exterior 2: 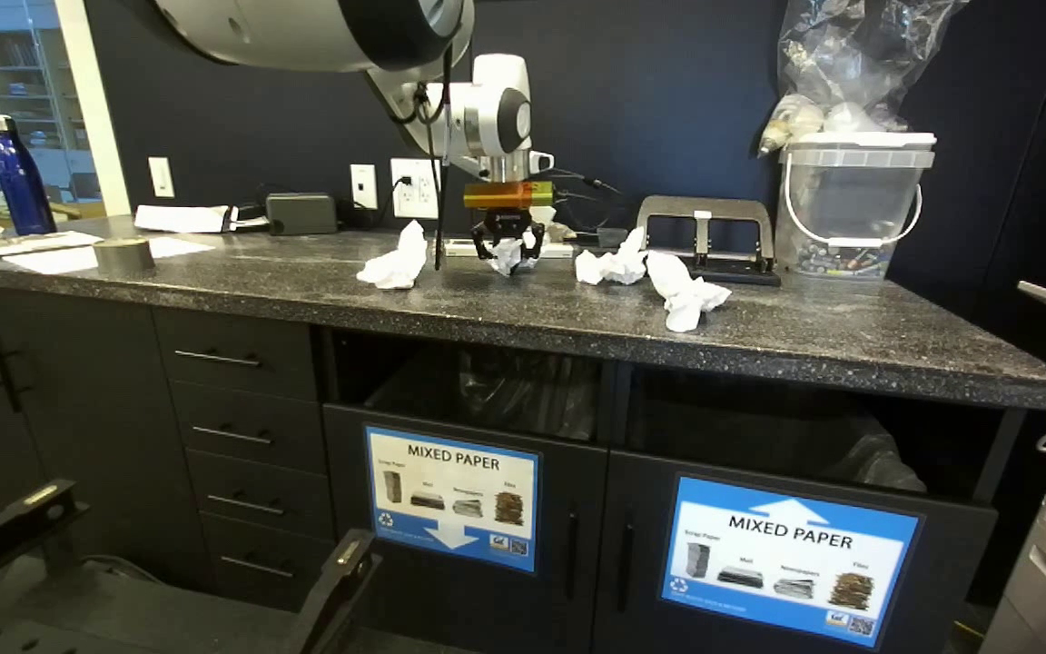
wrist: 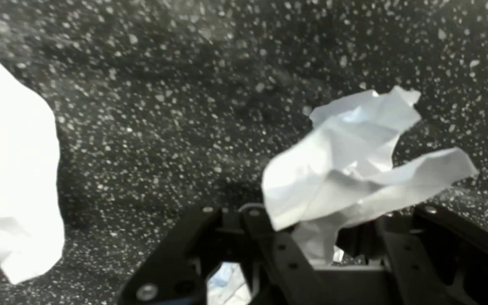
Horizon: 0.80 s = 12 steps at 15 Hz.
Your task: Put the papers in the bin to the left
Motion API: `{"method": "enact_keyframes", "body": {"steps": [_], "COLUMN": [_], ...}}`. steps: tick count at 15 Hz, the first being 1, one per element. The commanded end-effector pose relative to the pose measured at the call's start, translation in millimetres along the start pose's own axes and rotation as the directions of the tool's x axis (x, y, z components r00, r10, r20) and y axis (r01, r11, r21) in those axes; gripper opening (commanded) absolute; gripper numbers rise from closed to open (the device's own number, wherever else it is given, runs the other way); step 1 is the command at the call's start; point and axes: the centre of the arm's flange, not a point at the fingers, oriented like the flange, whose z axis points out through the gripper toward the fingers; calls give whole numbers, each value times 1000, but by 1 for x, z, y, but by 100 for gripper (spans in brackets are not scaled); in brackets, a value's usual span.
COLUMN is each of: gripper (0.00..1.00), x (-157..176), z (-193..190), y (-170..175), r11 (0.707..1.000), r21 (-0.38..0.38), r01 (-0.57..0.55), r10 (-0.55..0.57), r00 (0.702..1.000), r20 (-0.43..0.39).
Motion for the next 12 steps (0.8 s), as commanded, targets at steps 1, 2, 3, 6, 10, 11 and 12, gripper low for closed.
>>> {"method": "enact_keyframes", "body": {"steps": [1, 2, 3, 6, 10, 11, 12], "gripper": [6, 6, 6, 6, 6, 6, 6], "x": [-29, -41, -49, -82, -95, -100, -105], "z": [-15, -17, -18, -31, -35, -36, -36], "y": [15, 18, 20, 15, 8, 8, 7], "r11": [998, 997, 997, 1000, 997, 996, 996], "r21": [-64, -68, -68, -9, 75, 89, 94], "r01": [-14, -23, -28, -24, -10, -7, -6], "r10": [19, 30, 35, 25, -4, -10, -13], "r00": [997, 995, 993, 989, 983, 981, 979], "r20": [80, 98, 110, 143, 185, 194, 201]}}
